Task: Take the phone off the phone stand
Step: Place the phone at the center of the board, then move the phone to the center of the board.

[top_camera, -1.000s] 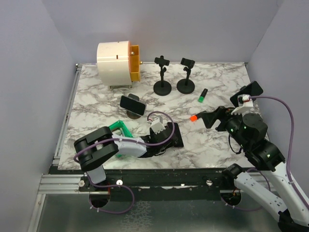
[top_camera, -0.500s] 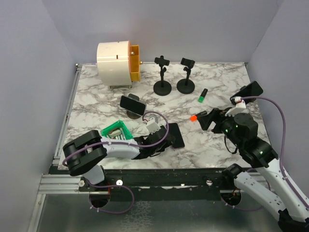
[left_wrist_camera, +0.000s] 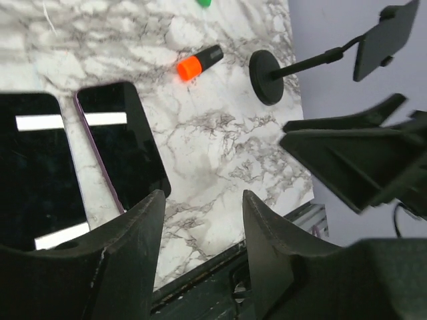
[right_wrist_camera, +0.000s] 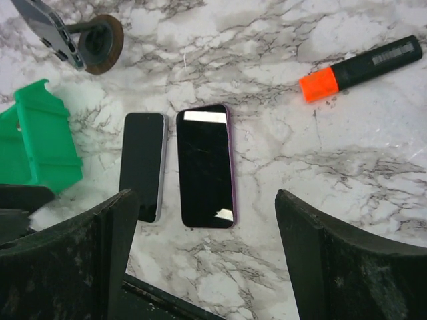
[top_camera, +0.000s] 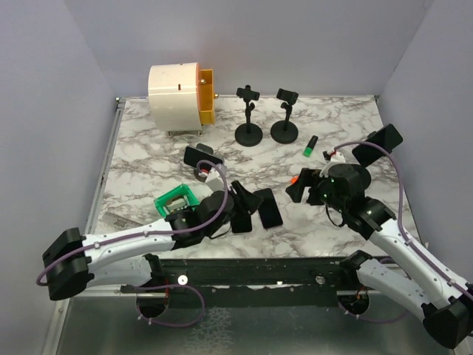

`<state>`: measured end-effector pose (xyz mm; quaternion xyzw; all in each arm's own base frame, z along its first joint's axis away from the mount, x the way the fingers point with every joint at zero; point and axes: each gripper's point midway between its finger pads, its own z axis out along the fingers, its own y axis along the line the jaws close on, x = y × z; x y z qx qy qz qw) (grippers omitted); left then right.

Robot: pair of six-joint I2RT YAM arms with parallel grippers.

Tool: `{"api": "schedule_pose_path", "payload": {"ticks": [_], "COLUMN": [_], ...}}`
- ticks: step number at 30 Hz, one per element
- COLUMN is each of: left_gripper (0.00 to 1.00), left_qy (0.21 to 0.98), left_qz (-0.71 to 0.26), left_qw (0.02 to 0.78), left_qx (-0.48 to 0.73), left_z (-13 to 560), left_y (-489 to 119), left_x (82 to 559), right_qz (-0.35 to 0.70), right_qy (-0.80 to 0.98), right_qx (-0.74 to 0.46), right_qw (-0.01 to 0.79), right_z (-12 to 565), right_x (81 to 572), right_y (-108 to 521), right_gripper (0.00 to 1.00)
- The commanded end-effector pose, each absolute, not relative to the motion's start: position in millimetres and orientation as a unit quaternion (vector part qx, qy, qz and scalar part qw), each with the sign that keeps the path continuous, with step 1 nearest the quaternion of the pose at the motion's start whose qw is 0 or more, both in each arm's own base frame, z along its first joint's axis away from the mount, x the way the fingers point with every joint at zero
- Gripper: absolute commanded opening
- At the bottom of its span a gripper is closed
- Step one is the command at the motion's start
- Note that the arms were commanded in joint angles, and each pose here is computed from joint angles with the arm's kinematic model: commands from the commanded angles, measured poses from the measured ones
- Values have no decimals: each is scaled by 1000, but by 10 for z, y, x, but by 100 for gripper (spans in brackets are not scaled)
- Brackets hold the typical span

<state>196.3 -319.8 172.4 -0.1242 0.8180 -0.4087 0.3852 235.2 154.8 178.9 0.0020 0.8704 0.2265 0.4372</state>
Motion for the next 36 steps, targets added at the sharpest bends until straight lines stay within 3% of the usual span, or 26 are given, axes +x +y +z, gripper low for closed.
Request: {"api": "schedule_pose_path", "payload": {"ticks": [1,7,11,25,36], "left_gripper": [53,56,56,57,57], "left_qy": [806,758,738,718,707], "left_qz": [-345,-252,-196,-205,-159], "left_qw": [480,601,645,665,686], "left_qx": [-24,34,28,18,65], "left_z": [2006,2591,2661,2756,2993], "left_y": [-2834,-2251,-1893,-1718,-1731], "left_x": [2014,2144,2186,2134,2201], "right_qz": [258,240,224,247,249], "right_qy": [875,903,919,936,938], "right_qx": [-32,-25,-20,-36,-25], "right_qw": [410,356,324,250,240], "right_z": [1569,1084,743,260,167], "right_x": [2361,2440,2482,2359,2256], "right_y": [1749,1834,1860,2064,2196], "right_gripper": [87,84,82,71,64]}}
